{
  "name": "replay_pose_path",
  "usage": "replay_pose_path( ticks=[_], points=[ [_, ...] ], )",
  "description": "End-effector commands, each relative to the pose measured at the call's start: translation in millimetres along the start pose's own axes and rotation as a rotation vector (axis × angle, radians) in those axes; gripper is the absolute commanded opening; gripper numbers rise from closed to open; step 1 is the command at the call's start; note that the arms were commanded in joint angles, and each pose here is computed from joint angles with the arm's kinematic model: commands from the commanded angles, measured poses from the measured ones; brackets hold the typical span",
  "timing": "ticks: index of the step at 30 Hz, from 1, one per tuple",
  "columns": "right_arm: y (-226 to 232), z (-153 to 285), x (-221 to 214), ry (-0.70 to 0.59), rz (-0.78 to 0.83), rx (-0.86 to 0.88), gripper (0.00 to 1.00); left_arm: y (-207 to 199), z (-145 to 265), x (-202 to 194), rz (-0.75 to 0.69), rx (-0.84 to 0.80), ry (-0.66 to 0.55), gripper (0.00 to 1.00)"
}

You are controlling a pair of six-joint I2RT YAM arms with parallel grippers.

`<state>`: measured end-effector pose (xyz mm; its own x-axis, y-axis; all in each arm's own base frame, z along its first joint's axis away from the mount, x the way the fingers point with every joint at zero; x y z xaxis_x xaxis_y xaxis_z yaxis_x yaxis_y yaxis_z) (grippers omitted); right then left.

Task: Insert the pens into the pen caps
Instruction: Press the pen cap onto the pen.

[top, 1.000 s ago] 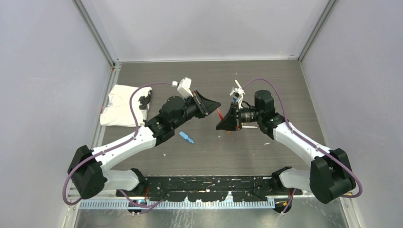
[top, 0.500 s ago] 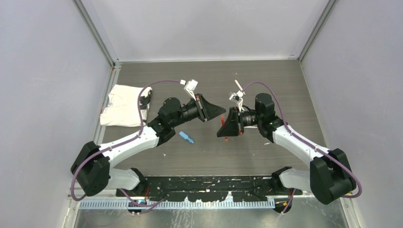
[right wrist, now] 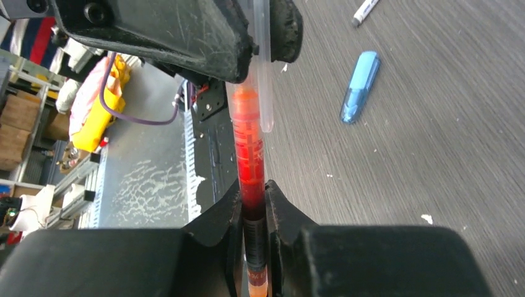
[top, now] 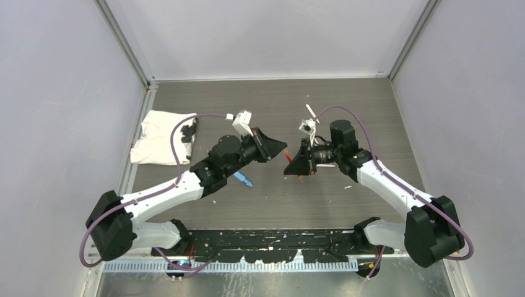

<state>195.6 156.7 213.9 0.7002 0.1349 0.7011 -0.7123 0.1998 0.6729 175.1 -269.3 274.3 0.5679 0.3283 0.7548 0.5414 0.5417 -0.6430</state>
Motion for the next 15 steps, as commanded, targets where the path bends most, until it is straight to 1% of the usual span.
replay_pose_path(
  ticks=[1,3,4,5,6,7,8,9,10,11,12,13,14,15],
  points=[
    [14.1,5.4,59.9,-0.304,0.235,0.039,0.01,-35.0,12.0,-57.5,0.237,-0.289,0.297,0.01],
    [20.6,5.9,60.0,-0.318,0.235,0.096,0.01,-39.4,12.0,-59.0,0.303,-0.342,0.324,0.01],
    [21.1,7.2,61.0,-0.325,0.233,0.087,0.01,-40.6,13.3,-60.0,0.328,-0.358,0.344,0.01],
    [18.3,8.0,62.8,-0.329,0.217,0.047,0.01,-39.2,14.9,-61.9,0.328,-0.337,0.371,0.01],
    [10.1,9.3,62.9,-0.311,0.184,-0.055,0.01,-36.9,19.0,-65.7,0.282,-0.276,0.423,0.0],
    [3.2,12.2,63.1,-0.275,0.174,-0.159,0.01,-35.4,24.8,-68.8,0.181,-0.187,0.455,0.0],
    [0.0,13.5,63.0,-0.263,0.182,-0.201,0.01,-28.5,31.6,-72.1,0.042,-0.015,0.464,0.01],
    [2.8,12.0,62.4,-0.275,0.173,-0.154,0.01,-28.2,38.6,-73.6,-0.078,0.05,0.482,0.01],
    [8.6,10.1,61.7,-0.281,0.174,-0.071,0.01,-28.5,41.0,-75.4,-0.115,0.033,0.489,0.0],
    [14.8,7.8,62.6,-0.306,0.178,0.019,0.01,-30.3,39.7,-80.8,-0.081,-0.057,0.473,0.0],
    [19.2,7.1,62.5,-0.336,0.204,0.07,0.01,-32.1,38.5,-86.1,-0.019,-0.161,0.46,0.0],
    [19.3,7.5,63.6,-0.349,0.225,0.069,0.01,-35.1,36.2,-87.8,0.048,-0.259,0.45,0.01],
    [13.0,8.5,64.6,-0.339,0.226,0.004,0.01,-34.9,34.8,-88.8,0.103,-0.305,0.464,0.01],
    [5.2,9.6,63.4,-0.301,0.205,-0.074,0.01,-34.5,33.6,-89.5,0.125,-0.326,0.47,0.0]
  ],
)
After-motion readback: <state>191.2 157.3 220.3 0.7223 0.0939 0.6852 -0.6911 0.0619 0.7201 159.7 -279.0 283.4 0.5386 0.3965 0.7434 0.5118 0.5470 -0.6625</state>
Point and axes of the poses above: each gripper's point midway between its finger pads, its own z axis back along the fingers, its own y axis along the line the jaws close on, x = y × z, the point moved 10 cm from there along z, back along the fingers, and after that the axes turned 8 degrees about -z, right-handed, at the moved point
